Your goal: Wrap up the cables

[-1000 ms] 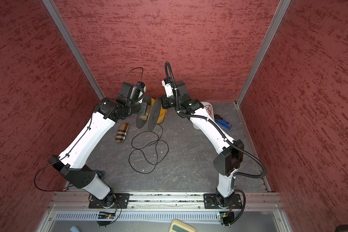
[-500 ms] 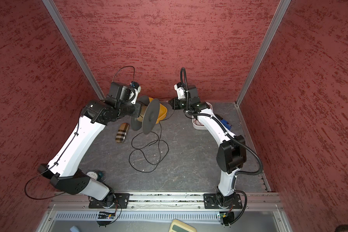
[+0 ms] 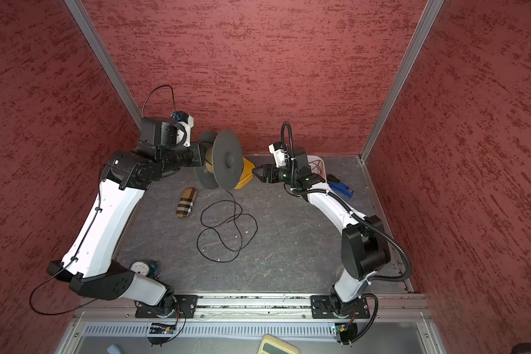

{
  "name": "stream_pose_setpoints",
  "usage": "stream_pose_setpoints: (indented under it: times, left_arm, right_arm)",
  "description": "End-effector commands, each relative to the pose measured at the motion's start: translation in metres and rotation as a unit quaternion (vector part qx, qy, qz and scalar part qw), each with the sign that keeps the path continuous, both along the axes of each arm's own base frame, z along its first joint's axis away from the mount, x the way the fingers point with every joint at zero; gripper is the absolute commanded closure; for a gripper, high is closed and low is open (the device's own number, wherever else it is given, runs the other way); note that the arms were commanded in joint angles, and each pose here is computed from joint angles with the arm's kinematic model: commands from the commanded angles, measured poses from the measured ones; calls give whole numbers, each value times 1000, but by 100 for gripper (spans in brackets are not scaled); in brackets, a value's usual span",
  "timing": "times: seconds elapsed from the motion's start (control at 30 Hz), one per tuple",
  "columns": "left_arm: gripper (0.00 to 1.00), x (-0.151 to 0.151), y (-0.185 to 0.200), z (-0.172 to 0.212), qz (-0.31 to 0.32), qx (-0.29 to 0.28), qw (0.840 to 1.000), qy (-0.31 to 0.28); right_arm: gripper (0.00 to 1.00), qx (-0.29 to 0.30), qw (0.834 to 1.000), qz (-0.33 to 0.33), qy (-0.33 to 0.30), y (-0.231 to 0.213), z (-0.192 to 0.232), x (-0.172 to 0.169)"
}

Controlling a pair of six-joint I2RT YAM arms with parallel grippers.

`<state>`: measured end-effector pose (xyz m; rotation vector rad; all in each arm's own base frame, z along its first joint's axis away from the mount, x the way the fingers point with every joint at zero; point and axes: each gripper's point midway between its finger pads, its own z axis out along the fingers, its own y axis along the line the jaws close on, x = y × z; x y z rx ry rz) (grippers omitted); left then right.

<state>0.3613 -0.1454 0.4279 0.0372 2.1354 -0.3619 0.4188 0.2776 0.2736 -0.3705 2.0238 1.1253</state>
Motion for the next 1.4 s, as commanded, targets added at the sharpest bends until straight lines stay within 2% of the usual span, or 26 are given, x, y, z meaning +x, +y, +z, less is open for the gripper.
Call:
stream_pose_setpoints:
  times: [0.0, 0.27, 0.57, 1.07, 1.37]
  left_arm:
    - [100, 3, 2, 45, 16, -72, 996, -59]
    - [100, 11, 11, 50, 54, -110, 991, -57]
    - [100, 16, 16, 49, 86, -144, 985, -44]
    - [100, 22, 15, 33, 111, -169, 979, -14]
    - [100, 20, 11, 28, 117, -202, 972, 6]
  right_arm:
    - [16, 45, 997, 18, -58, 3, 38, -10]
    - [14, 68, 997, 16, -33, 11, 10, -19]
    - [16, 54, 998, 6, -39, 21, -22, -13]
    - [14, 78, 994, 65, -32, 83, -47, -15]
    - [13, 121, 992, 36, -12, 97, -60, 10]
